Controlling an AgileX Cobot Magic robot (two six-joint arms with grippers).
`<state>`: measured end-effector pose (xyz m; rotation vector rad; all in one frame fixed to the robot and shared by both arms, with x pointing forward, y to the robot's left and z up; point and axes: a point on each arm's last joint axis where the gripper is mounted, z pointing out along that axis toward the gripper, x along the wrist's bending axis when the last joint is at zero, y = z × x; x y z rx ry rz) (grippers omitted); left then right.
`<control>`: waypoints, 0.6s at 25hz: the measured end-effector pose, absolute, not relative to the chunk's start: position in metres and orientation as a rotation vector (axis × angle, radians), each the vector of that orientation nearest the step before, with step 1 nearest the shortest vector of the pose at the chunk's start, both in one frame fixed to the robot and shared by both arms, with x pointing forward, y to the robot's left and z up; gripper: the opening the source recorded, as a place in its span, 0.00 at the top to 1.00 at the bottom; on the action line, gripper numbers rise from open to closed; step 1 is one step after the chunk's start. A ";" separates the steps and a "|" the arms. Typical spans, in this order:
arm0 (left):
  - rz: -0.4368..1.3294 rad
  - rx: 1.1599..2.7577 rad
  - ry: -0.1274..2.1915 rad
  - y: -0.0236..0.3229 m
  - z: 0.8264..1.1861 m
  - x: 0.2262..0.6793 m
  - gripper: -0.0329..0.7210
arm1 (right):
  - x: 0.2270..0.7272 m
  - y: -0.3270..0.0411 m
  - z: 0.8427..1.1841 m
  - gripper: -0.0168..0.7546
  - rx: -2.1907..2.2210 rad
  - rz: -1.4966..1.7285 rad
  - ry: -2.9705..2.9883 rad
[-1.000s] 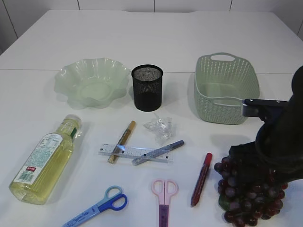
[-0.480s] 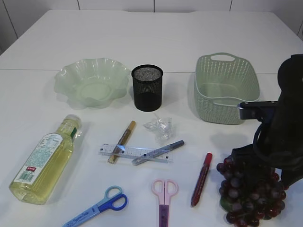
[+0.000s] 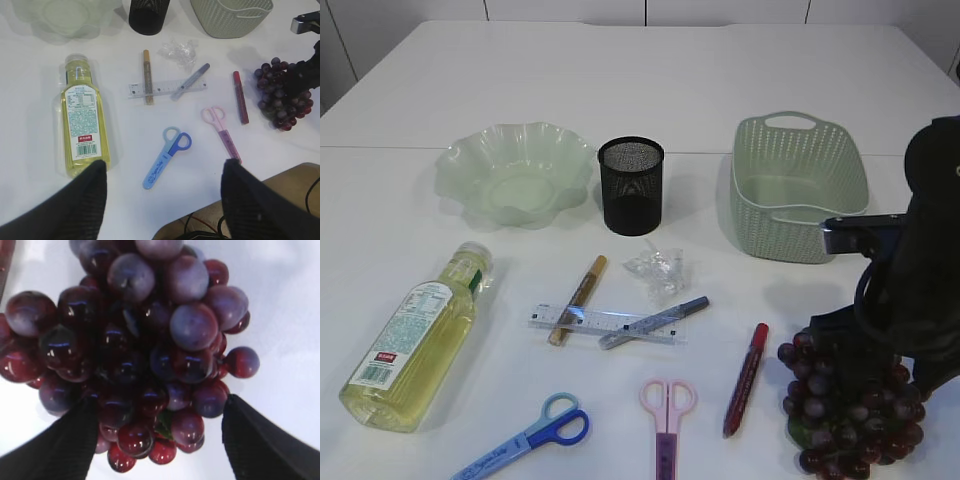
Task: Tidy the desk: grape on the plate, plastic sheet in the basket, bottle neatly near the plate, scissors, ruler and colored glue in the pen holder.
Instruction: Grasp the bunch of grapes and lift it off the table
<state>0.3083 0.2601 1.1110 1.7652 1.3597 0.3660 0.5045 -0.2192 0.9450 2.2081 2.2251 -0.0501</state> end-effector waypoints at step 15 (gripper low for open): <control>0.344 1.784 1.367 0.260 1.109 0.307 0.27 | 0.515 -0.217 0.917 0.21 2.198 -0.127 2.255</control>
